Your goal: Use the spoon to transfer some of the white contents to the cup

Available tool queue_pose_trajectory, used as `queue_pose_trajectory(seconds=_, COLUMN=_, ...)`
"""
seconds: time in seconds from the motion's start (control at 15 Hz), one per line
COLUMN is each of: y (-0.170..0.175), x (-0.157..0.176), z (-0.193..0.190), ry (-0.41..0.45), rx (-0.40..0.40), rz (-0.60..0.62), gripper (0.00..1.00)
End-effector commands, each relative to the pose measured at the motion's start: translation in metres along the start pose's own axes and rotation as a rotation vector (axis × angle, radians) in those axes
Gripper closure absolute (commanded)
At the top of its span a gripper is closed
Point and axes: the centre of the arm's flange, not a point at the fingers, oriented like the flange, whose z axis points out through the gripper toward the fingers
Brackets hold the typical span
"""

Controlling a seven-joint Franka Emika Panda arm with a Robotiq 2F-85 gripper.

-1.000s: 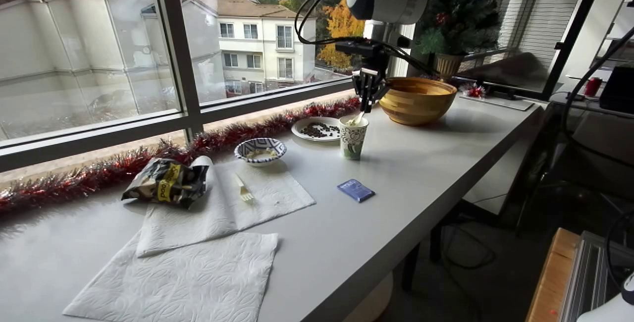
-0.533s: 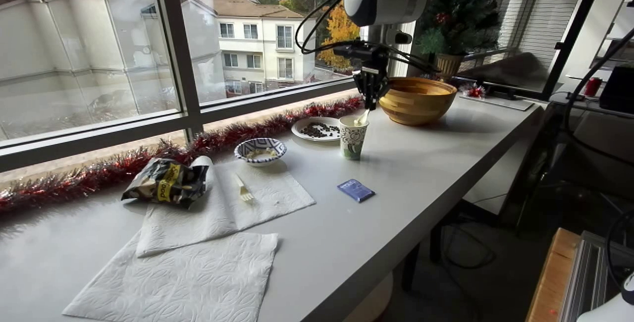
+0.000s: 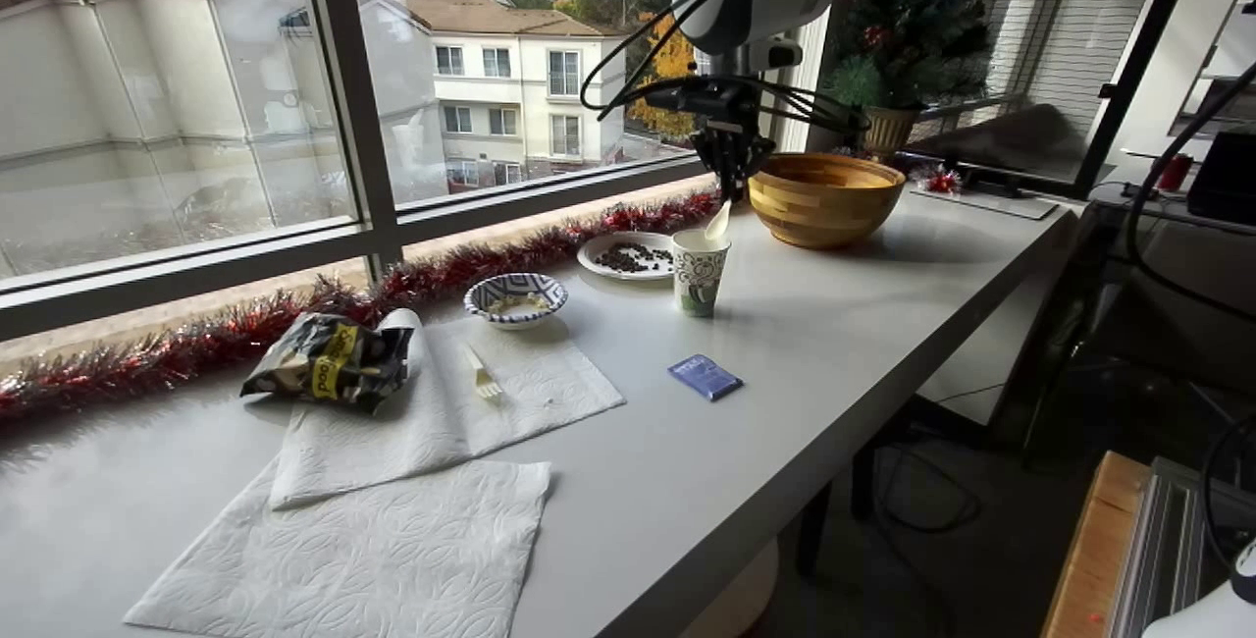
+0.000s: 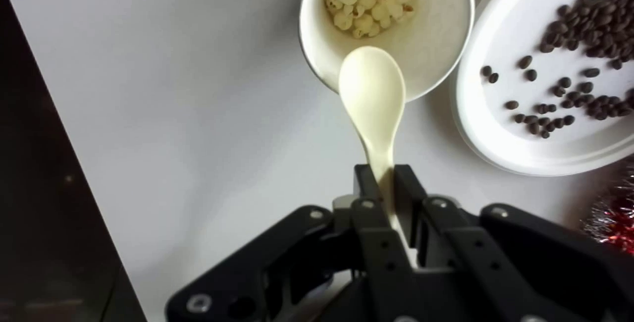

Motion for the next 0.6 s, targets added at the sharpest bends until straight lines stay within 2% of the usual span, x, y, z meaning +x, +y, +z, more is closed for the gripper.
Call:
queue_pose_trajectory(seconds=0.0, y=0.012, x=-0.014, z=-0.019, ry=0.029, rx=0.057, rz=0.005, gripper=0.96)
queue_pose_trajectory(seconds=0.13, y=0.011, x=-0.024, z=-0.04, ry=-0.066, rx=0.11, rz=-0.021, gripper=0.96)
queue_pose_trajectory(seconds=0.33, y=0.011, x=-0.053, z=-0.068, ry=-0.218, rx=0.145, rz=-0.072, gripper=0.96)
queue_pose_trajectory(seconds=0.53, y=0.002, x=-0.086, z=-0.076, ry=-0.368, rx=0.175, rz=-0.137, gripper=0.96)
